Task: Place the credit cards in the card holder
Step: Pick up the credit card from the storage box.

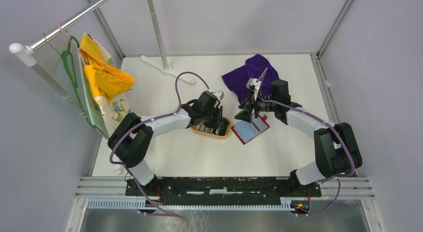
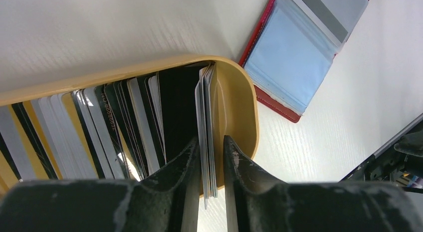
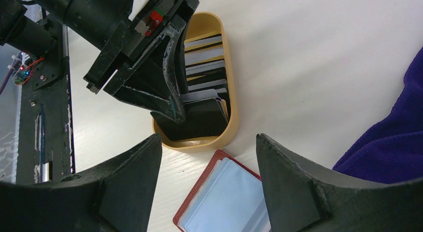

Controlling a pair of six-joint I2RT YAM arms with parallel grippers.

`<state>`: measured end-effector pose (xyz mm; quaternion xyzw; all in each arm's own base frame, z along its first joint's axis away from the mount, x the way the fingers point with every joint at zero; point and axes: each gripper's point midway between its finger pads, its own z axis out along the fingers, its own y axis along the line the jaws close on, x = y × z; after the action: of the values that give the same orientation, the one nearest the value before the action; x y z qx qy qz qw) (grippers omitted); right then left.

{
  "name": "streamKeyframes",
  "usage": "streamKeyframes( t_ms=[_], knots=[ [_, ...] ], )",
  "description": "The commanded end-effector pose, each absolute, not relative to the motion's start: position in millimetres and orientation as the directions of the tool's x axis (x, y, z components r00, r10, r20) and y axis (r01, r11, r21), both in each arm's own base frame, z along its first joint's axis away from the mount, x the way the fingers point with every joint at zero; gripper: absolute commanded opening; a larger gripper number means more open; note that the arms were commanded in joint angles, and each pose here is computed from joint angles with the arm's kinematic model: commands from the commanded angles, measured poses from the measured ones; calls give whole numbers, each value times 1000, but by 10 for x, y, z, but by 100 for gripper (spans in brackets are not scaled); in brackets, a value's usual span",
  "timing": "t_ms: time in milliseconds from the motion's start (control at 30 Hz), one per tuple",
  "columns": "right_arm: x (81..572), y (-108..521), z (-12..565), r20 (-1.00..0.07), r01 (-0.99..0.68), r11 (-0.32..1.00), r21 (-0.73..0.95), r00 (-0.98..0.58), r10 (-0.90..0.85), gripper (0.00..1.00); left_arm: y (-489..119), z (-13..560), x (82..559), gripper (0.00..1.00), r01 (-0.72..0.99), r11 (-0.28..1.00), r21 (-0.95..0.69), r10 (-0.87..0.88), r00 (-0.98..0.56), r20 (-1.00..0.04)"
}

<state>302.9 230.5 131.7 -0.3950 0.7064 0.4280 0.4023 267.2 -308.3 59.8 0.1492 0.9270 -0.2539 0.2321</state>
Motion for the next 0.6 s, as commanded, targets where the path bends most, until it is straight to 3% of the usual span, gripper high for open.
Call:
streamKeyframes(
  t_ms=[0, 567],
  knots=[
    [3062, 2333, 1444, -925, -920, 293, 261, -325, -196, 75, -3230, 906, 2717, 28, 451, 776, -440, 153, -812, -563],
    [3049, 2335, 1481, -928, -922, 288, 259, -320, -191, 75, -3188, 886, 2706, 23, 399, 748, -530, 89, -852, -516]
  ],
)
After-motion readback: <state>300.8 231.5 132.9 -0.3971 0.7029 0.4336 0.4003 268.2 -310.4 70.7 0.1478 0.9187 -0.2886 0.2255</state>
